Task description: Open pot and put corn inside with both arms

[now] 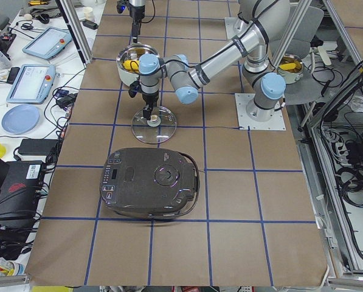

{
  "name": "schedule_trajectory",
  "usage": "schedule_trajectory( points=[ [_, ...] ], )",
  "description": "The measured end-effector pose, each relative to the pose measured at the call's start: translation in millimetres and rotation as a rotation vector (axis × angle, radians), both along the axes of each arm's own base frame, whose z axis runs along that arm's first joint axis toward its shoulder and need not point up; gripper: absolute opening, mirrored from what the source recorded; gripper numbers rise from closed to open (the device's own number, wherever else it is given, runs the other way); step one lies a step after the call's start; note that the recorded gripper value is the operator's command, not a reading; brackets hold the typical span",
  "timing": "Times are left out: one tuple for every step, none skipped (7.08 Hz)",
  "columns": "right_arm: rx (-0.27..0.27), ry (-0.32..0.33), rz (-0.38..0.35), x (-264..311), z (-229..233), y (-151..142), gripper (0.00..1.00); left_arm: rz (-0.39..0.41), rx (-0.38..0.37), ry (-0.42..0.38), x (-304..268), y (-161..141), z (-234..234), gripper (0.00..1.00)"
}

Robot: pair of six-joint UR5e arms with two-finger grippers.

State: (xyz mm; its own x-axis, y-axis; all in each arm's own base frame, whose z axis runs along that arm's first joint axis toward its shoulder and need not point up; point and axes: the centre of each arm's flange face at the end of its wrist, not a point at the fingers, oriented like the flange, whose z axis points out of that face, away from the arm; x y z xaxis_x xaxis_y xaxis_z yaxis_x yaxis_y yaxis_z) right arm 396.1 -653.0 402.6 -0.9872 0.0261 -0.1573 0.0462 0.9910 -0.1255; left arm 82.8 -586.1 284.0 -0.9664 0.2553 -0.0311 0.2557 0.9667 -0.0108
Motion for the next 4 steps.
schedule_trajectory(
  points=[
    [0.030,0.020,-0.001,-50.9,17.9,4.2,1.00,-0.014,0.048,0.019,-12.1,-10.3,39.4,1.00],
    [0.053,0.033,0.001,-105.3,31.0,18.6,1.00,-0.025,0.076,0.027,-37.8,-17.6,83.0,1.00],
    [0.067,0.048,0.019,-147.4,40.2,46.8,1.00,-0.014,0.083,0.022,-72.5,-17.6,120.0,1.00],
    [0.080,0.059,0.040,-175.1,44.6,86.5,1.00,0.028,0.074,0.012,-110.5,-9.6,149.4,1.00]
  ],
)
